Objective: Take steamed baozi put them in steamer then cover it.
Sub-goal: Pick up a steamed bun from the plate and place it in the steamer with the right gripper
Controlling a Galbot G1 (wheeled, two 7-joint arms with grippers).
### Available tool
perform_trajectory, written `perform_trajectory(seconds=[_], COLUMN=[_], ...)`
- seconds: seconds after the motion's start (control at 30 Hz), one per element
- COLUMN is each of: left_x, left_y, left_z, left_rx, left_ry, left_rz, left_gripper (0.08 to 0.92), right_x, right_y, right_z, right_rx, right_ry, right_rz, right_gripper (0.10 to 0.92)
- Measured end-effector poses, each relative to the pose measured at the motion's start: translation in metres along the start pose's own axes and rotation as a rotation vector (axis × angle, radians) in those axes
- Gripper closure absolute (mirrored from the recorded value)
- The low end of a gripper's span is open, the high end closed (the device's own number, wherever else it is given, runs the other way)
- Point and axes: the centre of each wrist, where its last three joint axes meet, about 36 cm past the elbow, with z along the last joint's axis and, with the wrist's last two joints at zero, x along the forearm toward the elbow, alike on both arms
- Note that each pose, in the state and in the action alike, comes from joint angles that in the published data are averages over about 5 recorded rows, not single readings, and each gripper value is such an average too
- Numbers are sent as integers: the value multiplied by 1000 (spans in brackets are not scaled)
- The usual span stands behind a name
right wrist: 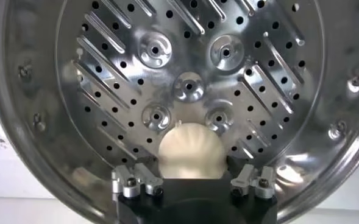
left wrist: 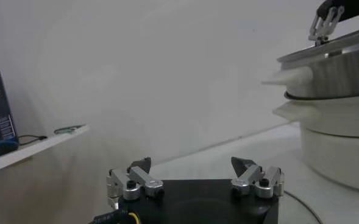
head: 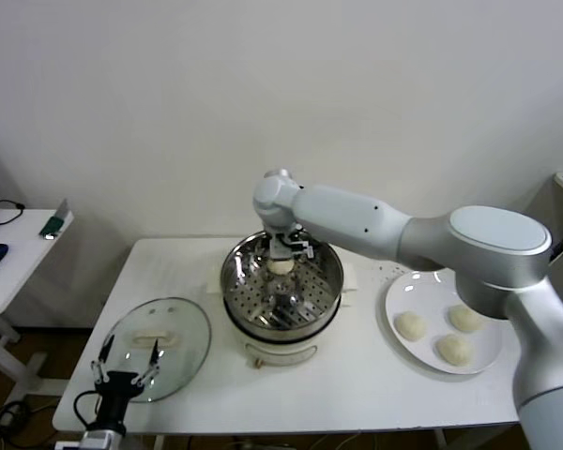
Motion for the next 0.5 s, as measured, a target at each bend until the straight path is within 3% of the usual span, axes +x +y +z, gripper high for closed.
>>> perform_trajectory(seconds=[0.3,0.5], left_x=[1,0], left_y=[-2,-4], left_z=[2,1], left_rx=[-3,-5], left_ry=[2,-2], left_rz=[4,8], left_gripper=[177,177], right_x=[29,66], right_y=[17,60], right_z=[6,18], right_rx=[-20,-138], right_ry=[6,-1], right_rz=[23,50], right_gripper=[199,200])
